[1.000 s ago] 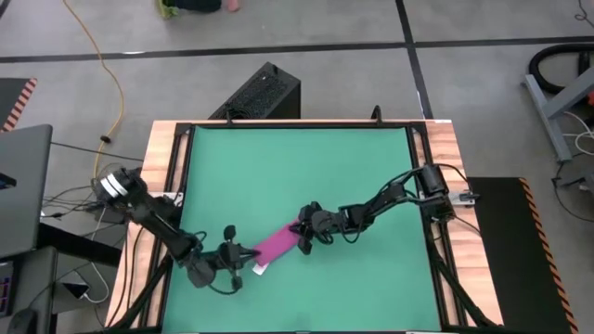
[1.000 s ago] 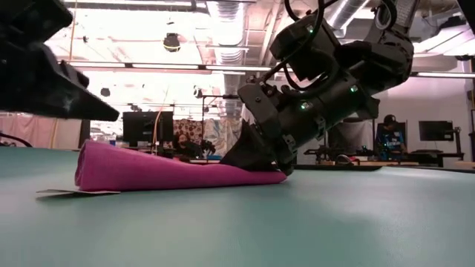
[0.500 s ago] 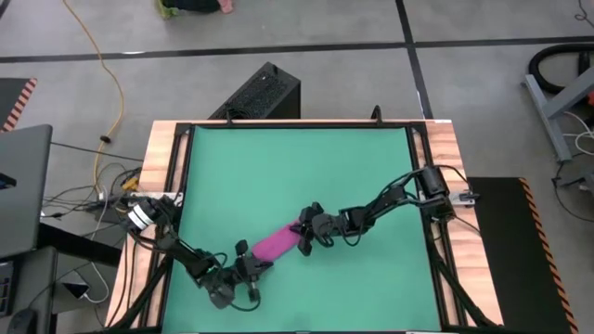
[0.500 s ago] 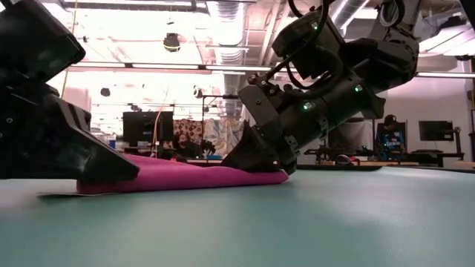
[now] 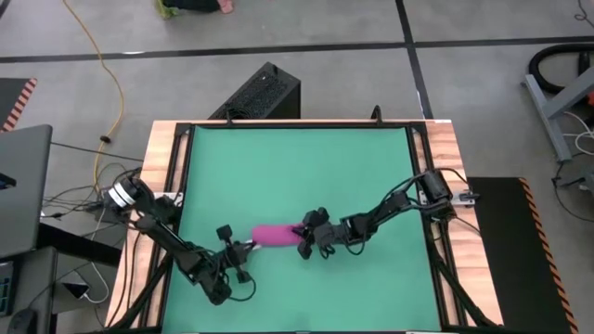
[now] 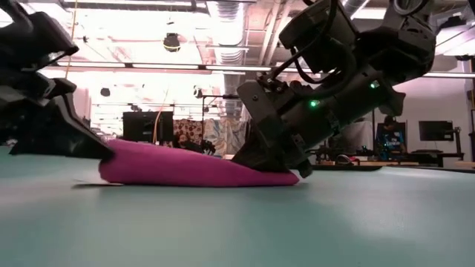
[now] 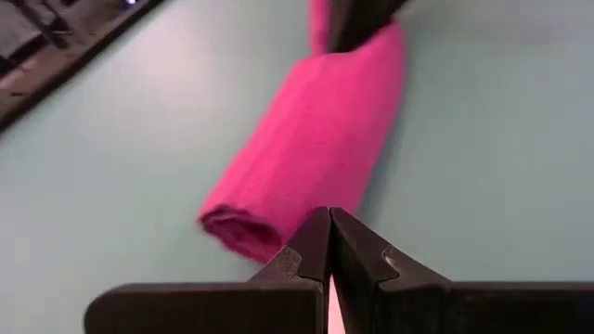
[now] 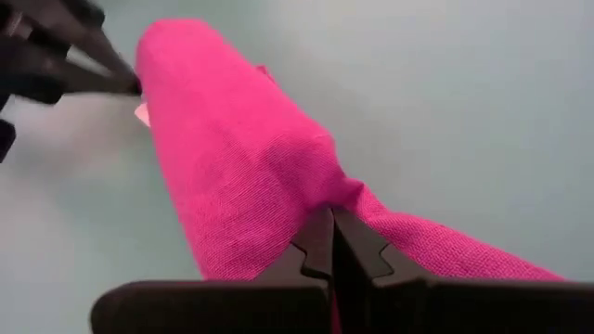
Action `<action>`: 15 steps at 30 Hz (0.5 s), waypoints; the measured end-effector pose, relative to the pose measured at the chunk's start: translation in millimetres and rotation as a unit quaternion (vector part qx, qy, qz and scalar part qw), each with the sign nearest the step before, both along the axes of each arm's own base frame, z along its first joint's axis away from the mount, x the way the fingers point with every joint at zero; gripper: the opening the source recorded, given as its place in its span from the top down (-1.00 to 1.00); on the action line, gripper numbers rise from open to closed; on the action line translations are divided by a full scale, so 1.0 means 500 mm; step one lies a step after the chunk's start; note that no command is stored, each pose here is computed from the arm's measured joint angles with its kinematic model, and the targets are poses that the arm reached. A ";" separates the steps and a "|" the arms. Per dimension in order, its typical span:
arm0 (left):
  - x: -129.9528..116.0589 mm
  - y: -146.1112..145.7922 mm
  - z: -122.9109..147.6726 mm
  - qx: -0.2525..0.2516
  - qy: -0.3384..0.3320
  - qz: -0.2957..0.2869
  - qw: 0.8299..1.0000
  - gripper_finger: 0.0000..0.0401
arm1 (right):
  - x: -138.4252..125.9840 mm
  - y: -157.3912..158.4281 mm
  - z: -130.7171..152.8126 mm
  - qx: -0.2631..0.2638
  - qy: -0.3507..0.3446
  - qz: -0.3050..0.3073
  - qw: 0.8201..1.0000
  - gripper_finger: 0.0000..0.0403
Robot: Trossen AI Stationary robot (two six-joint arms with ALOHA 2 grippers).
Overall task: Roll towel into tight, uniform cylinder
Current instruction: Roll the pink towel
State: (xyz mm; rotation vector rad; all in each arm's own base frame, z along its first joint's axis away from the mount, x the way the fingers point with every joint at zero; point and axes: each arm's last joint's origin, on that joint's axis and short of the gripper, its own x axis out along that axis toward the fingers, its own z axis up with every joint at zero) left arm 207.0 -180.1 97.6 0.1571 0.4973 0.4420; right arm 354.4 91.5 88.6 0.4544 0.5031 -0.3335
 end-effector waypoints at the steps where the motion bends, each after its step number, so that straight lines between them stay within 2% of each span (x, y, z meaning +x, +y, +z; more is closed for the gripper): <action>1: -0.001 0.005 0.004 0.003 0.004 0.004 1.000 1.00 | -0.001 0.002 0.000 0.003 -0.001 -0.003 1.000 0.90; 6: -0.002 -0.002 0.015 -0.007 0.016 -0.021 1.000 1.00 | -0.003 0.009 0.000 -0.009 -0.005 -0.015 1.000 0.90; 9: -0.005 -0.016 0.053 0.012 -0.007 -0.036 0.999 1.00 | -0.003 0.009 0.000 -0.010 -0.006 -0.014 1.000 0.90; 13: -0.005 -0.007 0.107 0.062 -0.063 -0.009 0.996 1.00 | -0.004 0.011 0.001 -0.012 -0.007 -0.015 1.000 0.90; 15: 0.005 0.010 0.113 0.062 -0.073 0.007 0.995 1.00 | -0.005 0.013 0.001 -0.016 -0.007 -0.017 1.000 0.90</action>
